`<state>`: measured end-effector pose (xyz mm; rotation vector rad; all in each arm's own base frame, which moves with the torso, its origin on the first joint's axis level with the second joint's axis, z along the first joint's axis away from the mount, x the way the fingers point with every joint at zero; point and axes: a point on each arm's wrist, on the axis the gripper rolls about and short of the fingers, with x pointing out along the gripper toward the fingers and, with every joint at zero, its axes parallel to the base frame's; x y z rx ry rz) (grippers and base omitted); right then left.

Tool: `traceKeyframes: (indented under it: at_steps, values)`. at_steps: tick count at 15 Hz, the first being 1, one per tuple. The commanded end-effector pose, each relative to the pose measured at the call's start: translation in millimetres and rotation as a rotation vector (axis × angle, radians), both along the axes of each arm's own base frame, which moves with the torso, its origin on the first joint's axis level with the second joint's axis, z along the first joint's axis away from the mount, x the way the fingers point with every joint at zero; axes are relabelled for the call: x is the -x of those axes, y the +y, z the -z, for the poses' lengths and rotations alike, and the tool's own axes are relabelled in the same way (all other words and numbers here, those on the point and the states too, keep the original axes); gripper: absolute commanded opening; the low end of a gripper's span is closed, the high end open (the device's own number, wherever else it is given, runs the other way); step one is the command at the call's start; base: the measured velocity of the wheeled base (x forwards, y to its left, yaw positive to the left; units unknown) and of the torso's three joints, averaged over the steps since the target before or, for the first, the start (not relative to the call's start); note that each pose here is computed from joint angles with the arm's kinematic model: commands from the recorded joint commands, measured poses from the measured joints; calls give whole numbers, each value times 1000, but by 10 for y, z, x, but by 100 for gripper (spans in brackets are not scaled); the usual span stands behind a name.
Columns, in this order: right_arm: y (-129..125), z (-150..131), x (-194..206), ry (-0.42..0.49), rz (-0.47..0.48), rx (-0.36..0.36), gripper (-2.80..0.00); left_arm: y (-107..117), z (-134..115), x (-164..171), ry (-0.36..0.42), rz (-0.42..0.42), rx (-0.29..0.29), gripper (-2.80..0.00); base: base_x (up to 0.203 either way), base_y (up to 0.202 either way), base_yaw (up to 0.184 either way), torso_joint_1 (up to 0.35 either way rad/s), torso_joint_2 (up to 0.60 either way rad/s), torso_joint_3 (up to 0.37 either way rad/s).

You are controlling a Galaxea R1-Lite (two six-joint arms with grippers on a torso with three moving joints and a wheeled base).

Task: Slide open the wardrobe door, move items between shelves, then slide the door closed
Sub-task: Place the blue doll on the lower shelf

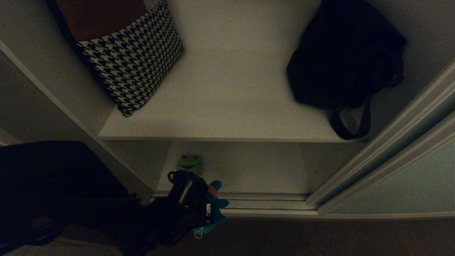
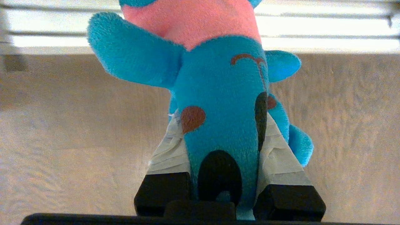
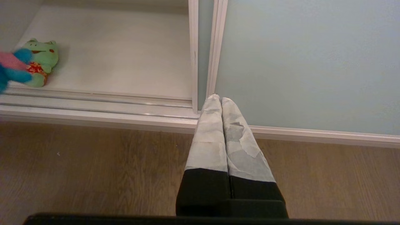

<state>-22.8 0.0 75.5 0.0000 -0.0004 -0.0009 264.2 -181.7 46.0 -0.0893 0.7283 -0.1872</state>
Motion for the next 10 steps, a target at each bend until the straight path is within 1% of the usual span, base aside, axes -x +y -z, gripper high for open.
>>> traceKeyframes:
  at_steps: [1,2,3,5,6,7,9,10]
  values:
    - [0,0,1,-1,-1,0,-280,49,-200,49,-55,-13,27,-280,0,0,0,0,0,0]
    - [0,0,1,-1,0,0,-280,73,-325,66,-88,-14,44,-280,0,0,0,0,0,0]
    - [0,0,0,0,1,0,-280,99,-474,91,-126,8,63,-280,0,0,0,0,0,0]
    - [0,0,1,-1,1,0,-280,160,-729,186,-189,96,80,-280,0,0,0,0,0,0]
    - [0,0,1,-1,0,0,-280,209,-817,261,-207,133,72,-280,0,0,0,0,0,0]
    - [0,0,0,0,1,0,-280,265,-882,343,-215,153,62,-280,0,0,0,0,0,0]
    - [0,0,1,-1,1,0,-280,380,-1007,508,-227,168,49,-280,0,0,0,0,0,0]
    - [0,0,1,-1,0,0,-280,443,-1077,594,-242,168,54,-280,0,0,0,0,0,0]
